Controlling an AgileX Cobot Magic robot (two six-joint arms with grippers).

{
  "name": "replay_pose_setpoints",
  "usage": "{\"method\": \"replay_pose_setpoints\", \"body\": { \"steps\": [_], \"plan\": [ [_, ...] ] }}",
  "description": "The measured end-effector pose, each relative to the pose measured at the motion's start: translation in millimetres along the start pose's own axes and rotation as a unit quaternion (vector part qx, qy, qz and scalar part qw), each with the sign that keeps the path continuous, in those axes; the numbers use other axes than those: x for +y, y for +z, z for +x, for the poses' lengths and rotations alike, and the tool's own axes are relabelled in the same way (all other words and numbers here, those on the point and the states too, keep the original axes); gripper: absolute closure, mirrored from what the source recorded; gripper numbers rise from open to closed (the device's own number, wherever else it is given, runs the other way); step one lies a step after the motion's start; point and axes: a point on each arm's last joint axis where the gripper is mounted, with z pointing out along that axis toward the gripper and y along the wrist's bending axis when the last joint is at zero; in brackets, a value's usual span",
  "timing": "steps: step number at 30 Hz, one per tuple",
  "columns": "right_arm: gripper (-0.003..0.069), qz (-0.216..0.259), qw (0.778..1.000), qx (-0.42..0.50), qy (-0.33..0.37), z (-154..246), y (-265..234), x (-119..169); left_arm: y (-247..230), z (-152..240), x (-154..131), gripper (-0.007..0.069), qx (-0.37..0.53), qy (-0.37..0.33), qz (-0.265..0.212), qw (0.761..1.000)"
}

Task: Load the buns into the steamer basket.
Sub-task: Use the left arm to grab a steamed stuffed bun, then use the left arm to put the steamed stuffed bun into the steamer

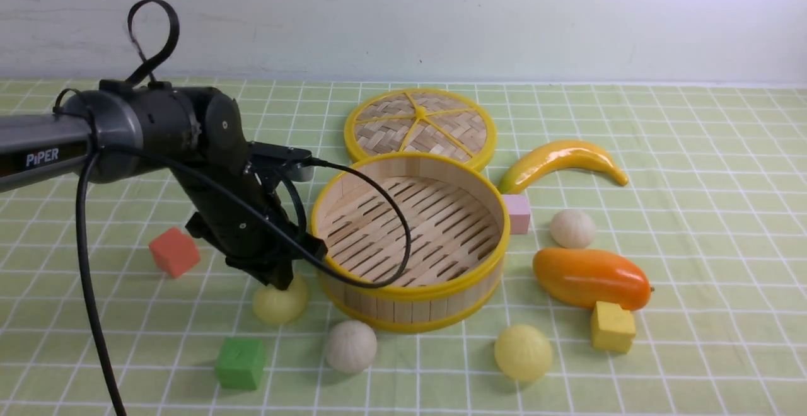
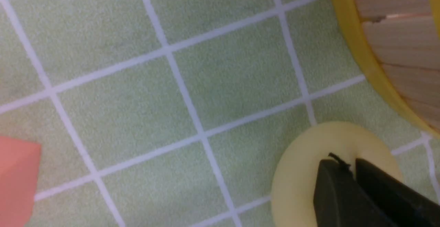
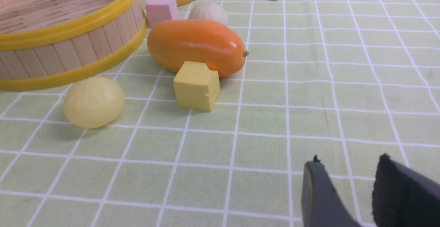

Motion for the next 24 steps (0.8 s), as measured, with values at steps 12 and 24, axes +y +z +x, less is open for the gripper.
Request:
{"method": "replay_pose_setpoints", "body": {
  "steps": [12,24],
  "plan": [
    [0.0418,0.000,1.000,0.000,0.000,0.0,0.0,0.0,-97.8,-5.7,-39.5,0.0638,-0.115,0.019,0.052,0.992],
    [0.0418,0.000,1.000,0.000,0.000,0.0,0.0,0.0,-26.0,-61.6,-51.1,0.0628,-0.121,0.001,0.040,0.992]
  ]
}}
